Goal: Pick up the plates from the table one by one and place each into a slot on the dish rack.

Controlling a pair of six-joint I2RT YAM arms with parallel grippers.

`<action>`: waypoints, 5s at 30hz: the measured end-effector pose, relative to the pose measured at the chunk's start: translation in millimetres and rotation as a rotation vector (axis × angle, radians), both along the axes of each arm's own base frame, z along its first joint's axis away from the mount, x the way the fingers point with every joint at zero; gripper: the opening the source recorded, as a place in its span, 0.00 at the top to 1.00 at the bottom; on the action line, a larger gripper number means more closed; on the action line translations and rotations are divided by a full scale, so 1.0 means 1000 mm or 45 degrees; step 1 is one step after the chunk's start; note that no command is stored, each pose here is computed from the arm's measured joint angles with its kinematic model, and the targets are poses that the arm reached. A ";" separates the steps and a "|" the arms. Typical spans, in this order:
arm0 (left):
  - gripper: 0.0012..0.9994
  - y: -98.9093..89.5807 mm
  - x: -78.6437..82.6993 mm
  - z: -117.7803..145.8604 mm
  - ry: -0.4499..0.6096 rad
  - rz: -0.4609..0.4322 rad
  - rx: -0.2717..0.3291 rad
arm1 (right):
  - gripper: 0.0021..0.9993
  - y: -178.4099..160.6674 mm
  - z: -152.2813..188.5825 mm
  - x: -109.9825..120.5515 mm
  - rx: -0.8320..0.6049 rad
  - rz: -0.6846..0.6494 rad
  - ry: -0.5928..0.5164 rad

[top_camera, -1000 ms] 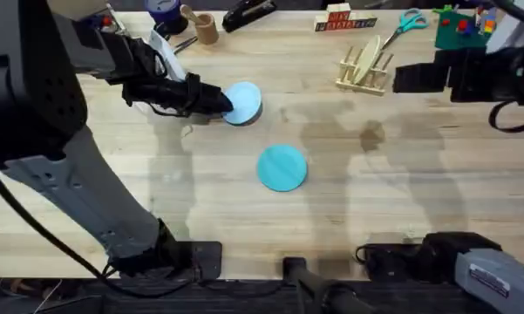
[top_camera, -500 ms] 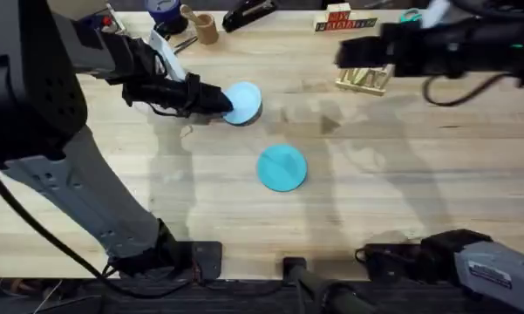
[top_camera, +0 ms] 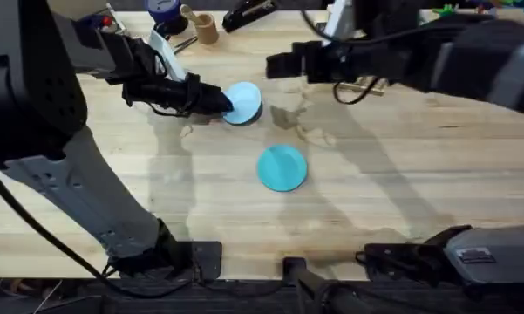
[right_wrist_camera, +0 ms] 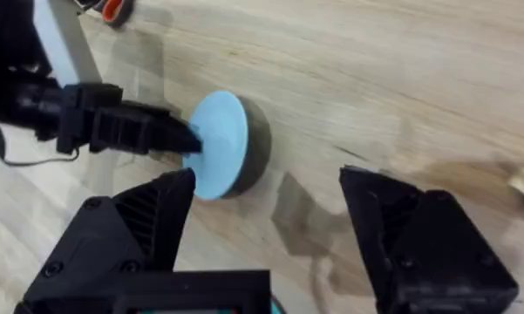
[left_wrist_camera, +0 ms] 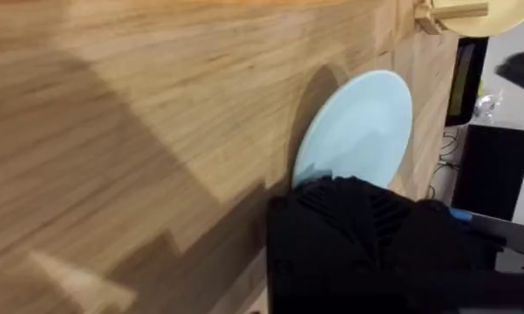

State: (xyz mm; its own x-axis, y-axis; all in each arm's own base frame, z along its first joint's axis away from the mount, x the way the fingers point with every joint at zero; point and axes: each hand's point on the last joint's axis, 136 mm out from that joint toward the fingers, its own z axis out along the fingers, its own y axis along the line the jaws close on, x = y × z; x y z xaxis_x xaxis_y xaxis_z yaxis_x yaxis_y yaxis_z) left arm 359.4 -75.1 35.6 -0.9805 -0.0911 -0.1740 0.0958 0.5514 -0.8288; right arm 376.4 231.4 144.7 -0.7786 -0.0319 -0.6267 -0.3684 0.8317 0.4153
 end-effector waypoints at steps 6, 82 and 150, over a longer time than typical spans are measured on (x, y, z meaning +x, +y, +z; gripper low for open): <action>0.96 0.000 0.000 0.000 0.000 0.000 0.000 | 0.00 0.028 -0.037 0.005 0.062 -0.005 0.101; 0.96 -0.046 -0.070 0.184 -0.809 -0.205 0.894 | 0.97 -0.082 0.062 -0.038 -0.433 -0.388 0.315; 0.01 -0.056 -0.077 0.186 -0.896 -0.241 1.111 | 0.97 -0.212 0.078 0.025 -0.696 -0.943 0.342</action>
State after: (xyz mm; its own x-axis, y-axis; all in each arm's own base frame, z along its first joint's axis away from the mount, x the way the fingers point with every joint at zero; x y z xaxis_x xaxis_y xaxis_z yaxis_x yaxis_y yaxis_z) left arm 282.0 -131.2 221.9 -0.6254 0.4700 -0.6229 0.5312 0.8412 0.1014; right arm 401.9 19.3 222.7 -0.8341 0.2911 -0.4686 0.3799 0.9190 -0.1054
